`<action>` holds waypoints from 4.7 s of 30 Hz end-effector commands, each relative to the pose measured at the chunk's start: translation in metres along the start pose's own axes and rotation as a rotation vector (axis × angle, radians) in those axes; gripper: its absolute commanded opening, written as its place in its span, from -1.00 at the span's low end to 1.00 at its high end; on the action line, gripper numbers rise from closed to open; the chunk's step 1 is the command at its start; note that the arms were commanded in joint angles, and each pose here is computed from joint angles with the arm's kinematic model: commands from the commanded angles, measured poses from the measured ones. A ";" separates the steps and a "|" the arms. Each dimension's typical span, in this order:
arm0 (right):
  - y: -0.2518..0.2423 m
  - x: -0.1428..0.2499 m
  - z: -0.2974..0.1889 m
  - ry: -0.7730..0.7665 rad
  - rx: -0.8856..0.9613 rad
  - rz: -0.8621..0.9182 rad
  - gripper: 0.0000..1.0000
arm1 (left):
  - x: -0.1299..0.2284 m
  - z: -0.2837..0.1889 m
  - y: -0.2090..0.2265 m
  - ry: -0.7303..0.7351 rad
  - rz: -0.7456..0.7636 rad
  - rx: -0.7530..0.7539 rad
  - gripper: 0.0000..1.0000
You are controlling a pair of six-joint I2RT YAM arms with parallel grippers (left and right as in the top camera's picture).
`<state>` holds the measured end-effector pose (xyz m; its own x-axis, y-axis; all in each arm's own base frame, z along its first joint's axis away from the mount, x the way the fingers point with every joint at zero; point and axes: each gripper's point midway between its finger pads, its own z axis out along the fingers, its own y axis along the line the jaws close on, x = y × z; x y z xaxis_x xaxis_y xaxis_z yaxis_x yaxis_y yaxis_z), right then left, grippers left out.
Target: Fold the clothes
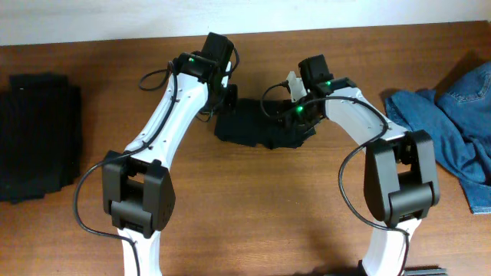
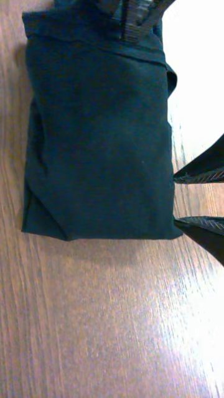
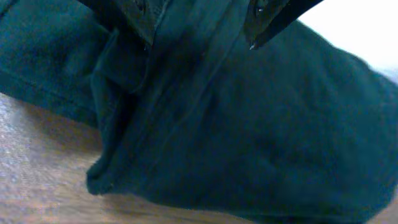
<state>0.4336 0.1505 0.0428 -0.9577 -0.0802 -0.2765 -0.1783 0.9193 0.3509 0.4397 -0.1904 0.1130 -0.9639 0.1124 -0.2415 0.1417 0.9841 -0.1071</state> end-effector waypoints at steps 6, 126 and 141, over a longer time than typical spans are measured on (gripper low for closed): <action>-0.003 -0.001 0.001 -0.009 0.031 0.083 0.07 | -0.003 -0.004 0.003 -0.008 0.007 -0.013 -0.62; 0.031 -0.031 -0.072 -0.200 0.140 0.104 -0.92 | 0.003 -0.004 0.011 0.014 0.014 -0.054 -0.62; -0.013 -0.013 -0.083 -0.125 0.198 0.198 -0.92 | 0.003 -0.004 0.011 0.013 0.014 -0.054 -0.63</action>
<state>0.4248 0.1092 0.0966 -0.9458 0.1595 -0.2830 0.0948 0.9687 0.2293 0.4331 -0.1804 0.1104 -0.9702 0.1157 -0.2127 0.1311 0.9895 -0.0600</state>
